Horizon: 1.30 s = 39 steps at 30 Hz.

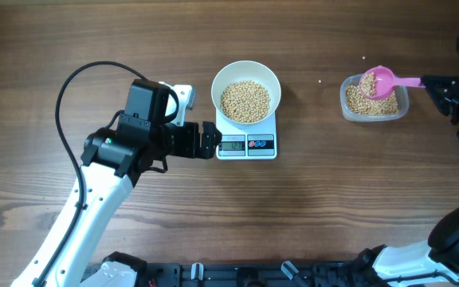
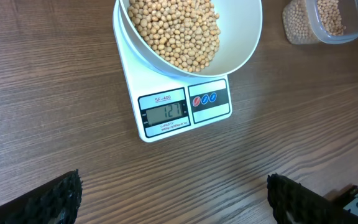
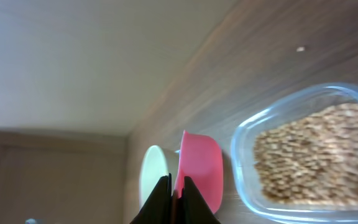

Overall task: Scoop item into bowl and weigh 150g on scale
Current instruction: 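Lower the pink scoop into the tub and drag it through soybeans, then lift the filled pink scoop up and left over the white bowl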

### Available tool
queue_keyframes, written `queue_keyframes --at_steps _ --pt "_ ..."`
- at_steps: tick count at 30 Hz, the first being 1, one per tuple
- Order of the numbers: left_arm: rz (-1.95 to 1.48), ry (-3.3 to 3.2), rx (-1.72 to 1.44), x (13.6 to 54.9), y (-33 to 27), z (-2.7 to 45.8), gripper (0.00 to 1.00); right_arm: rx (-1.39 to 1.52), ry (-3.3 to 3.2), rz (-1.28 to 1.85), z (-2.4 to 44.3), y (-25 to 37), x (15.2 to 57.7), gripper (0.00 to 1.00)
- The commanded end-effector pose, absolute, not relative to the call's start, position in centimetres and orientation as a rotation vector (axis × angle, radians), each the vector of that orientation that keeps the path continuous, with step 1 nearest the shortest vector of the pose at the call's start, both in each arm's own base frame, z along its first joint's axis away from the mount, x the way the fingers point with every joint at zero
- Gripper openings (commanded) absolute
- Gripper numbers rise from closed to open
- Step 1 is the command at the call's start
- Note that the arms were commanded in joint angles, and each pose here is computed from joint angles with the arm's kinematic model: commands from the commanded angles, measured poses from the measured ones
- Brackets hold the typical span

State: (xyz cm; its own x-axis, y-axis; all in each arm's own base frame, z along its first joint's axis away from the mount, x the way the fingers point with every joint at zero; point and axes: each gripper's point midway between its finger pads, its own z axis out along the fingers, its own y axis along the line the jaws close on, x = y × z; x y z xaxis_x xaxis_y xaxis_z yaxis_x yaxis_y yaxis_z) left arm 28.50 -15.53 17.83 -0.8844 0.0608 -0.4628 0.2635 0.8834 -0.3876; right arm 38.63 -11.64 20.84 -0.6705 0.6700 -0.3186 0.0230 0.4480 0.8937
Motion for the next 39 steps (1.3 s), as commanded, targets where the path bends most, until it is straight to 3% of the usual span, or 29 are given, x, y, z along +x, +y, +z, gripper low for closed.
queue_keyframes --at_steps 1,9,15,29,39 --pt "-0.633 2.607 0.267 28.3 -15.8 17.6 1.0 0.513 1.954 1.42 22.3 -9.9 38.3 0.04" --pt "-0.633 2.607 0.267 28.3 -15.8 17.6 1.0 0.363 1.994 1.488 22.8 -5.2 39.7 0.04" --pt "-0.633 2.607 0.267 28.3 -15.8 17.6 1.0 0.078 2.007 1.528 24.2 1.8 41.6 0.04" --pt "-0.633 2.607 0.267 28.3 -15.8 17.6 1.0 -0.582 1.85 1.236 25.2 13.5 43.1 0.04" --pt "-0.633 2.607 0.267 28.3 -15.8 17.6 1.0 -0.692 1.822 1.046 25.4 17.3 43.6 0.04"
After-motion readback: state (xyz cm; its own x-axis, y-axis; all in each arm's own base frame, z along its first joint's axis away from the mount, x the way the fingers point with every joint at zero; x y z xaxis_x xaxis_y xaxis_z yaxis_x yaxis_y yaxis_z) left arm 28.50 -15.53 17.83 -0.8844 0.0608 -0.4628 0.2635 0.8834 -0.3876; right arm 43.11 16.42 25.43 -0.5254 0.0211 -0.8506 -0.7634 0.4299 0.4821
